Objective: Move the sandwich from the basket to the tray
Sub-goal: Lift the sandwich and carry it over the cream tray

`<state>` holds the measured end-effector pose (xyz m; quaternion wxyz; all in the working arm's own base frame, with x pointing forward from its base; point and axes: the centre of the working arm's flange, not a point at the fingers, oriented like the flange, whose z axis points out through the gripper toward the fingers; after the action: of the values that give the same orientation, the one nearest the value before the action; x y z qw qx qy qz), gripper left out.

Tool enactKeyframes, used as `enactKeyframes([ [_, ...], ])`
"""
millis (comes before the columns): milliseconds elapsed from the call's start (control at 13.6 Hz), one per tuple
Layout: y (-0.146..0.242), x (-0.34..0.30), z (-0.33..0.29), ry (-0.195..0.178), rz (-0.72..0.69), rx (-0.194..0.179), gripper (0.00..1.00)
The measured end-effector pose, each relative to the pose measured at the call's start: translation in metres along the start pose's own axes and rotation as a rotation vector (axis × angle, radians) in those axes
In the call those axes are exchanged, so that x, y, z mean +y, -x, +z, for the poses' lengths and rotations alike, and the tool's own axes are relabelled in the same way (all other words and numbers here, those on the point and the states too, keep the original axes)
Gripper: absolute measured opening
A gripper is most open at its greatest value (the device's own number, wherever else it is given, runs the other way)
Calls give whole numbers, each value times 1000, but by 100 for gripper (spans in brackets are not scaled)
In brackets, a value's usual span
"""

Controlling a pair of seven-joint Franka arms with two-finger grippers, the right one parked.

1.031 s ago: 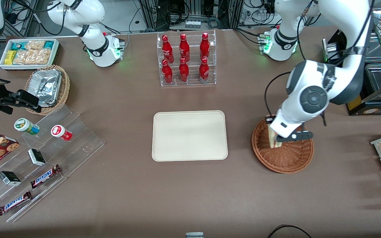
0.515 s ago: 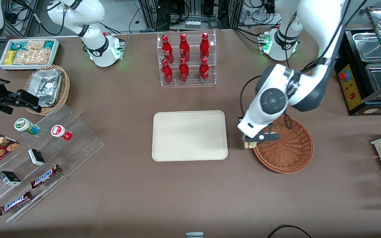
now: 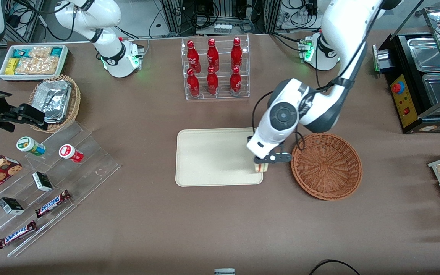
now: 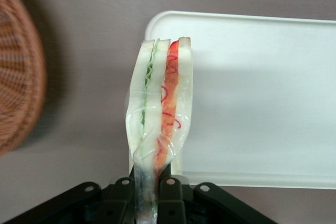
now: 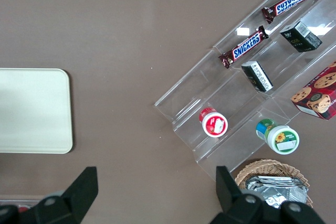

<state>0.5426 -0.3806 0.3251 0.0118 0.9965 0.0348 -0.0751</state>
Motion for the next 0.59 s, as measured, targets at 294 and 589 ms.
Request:
enactKeyframes([
  [294, 11, 32, 30, 2, 21, -11, 14],
  [589, 8, 49, 40, 1, 45, -5, 14],
])
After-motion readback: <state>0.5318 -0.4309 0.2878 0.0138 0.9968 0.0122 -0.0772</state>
